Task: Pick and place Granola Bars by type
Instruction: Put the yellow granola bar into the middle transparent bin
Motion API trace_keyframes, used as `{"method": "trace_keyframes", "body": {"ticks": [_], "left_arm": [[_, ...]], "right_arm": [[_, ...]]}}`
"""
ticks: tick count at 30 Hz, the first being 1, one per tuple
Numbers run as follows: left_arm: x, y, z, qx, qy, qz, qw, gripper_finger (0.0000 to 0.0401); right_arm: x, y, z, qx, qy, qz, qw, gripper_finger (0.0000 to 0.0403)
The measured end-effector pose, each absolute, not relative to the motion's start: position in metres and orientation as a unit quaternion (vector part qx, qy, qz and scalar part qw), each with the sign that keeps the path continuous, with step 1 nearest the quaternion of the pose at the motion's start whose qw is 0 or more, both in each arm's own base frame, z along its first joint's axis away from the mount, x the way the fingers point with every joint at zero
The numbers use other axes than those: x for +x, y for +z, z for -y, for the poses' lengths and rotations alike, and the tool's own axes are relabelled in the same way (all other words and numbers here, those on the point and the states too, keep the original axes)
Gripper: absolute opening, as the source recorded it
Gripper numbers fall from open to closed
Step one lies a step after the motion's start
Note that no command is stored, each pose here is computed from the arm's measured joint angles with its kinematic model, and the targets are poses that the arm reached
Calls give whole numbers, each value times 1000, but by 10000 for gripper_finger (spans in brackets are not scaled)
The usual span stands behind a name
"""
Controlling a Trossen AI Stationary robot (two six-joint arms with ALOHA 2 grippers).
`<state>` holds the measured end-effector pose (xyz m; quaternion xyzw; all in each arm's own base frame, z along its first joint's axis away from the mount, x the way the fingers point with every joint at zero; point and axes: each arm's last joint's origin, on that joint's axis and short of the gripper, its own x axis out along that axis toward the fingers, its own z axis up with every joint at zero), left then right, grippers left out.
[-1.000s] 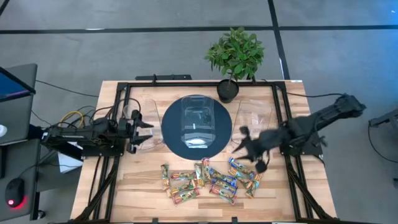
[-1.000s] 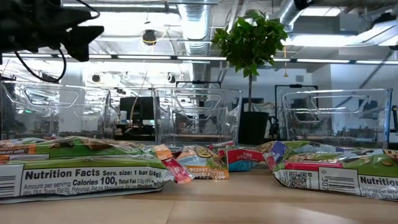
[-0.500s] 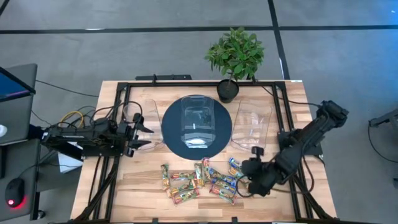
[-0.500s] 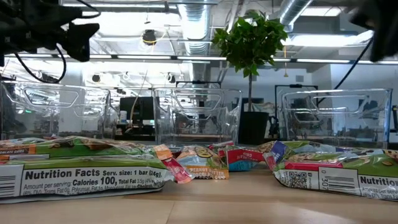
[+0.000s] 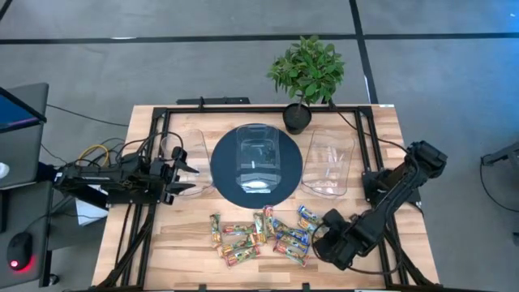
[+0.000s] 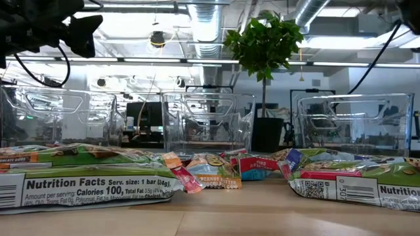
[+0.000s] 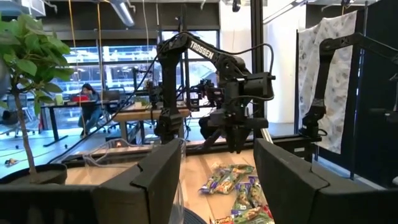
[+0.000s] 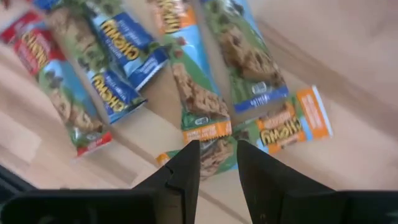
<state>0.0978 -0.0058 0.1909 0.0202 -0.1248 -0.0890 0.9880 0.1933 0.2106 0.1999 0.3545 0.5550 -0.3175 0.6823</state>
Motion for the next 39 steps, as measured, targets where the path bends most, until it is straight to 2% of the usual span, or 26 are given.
{"method": "trace_keyframes", "body": {"ticks": [9, 19, 24, 33, 39], "left_arm": [[98, 190, 6, 15, -91, 124, 988, 199], [98, 190, 6, 28, -89, 125, 988, 199], [98, 190, 6, 26, -89, 126, 988, 199], [98, 190, 6, 19, -89, 126, 988, 199], [98, 190, 6, 18, -88, 126, 988, 199]], "right_arm": [[181, 200, -214, 415, -396, -511, 641, 98], [182, 187, -216, 378, -400, -527, 647, 107], [185, 182, -220, 373, -382, -540, 650, 146], [184, 181, -224, 388, -386, -543, 637, 251], [180, 173, -220, 402, -414, -539, 613, 270]]}}
